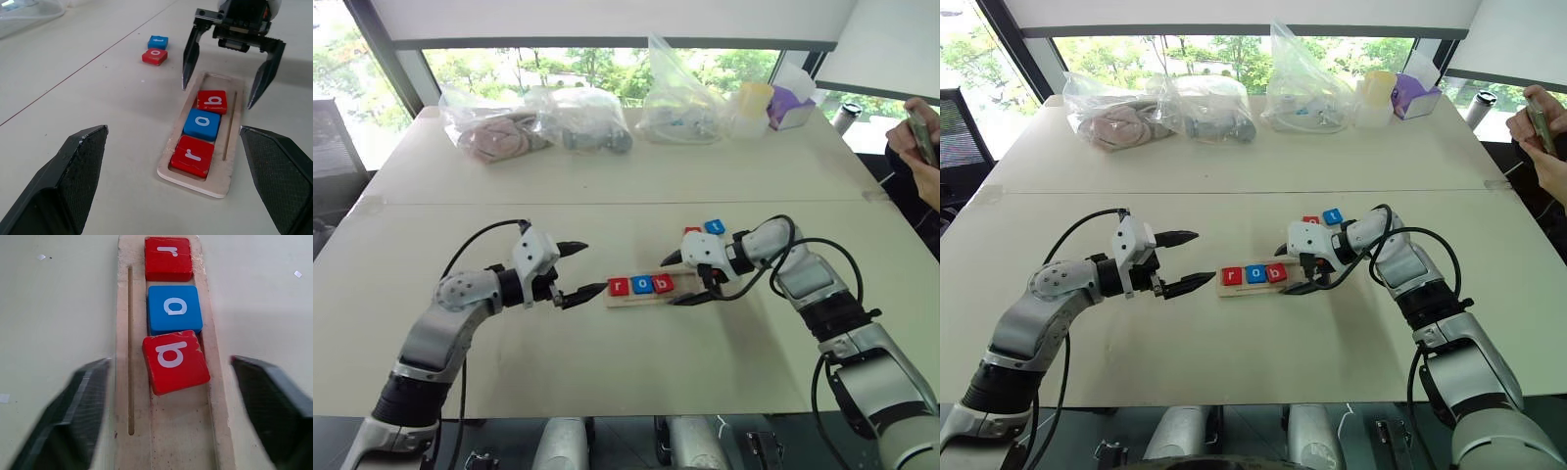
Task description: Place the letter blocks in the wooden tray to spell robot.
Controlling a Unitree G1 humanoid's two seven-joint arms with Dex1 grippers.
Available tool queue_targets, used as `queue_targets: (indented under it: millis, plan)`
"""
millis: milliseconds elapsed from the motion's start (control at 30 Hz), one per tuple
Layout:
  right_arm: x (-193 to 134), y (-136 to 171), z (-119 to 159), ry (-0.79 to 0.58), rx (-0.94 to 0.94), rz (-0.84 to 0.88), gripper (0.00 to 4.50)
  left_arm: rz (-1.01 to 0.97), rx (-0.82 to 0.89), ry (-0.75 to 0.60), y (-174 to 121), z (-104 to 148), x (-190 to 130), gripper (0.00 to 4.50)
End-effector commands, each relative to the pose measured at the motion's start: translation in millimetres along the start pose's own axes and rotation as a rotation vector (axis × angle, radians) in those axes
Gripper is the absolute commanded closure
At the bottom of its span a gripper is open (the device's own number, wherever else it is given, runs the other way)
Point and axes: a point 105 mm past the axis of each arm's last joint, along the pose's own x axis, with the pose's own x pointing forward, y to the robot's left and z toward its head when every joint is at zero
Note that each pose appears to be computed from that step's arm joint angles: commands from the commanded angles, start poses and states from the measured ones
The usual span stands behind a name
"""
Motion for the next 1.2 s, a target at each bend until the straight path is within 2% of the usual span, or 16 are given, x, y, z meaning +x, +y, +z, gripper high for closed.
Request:
queue_targets:
  millis: [33, 267, 867, 1200]
  plan:
    - [-9, -13, 20, -0.040, -0.049, -0.045, 0.09, 0.013, 0.049, -0.030, 1, 12, -3, 0.00]
    - [-14, -22, 22, -0.055, -0.042, -0.106, 0.09, 0.011, 0.045, -0.032, 0, 11, -1, 0.00]
    - [-1, -17, 9, -0.007, -0.058, -0.079, 0.09, 0.011, 0.051, -0.033, 2, 13, 0, 0.00]
    - [5, -25, 24, -0.065, -0.069, -0.102, 0.09, 0.014, 0.052, -0.035, 1, 13, 0, 0.00]
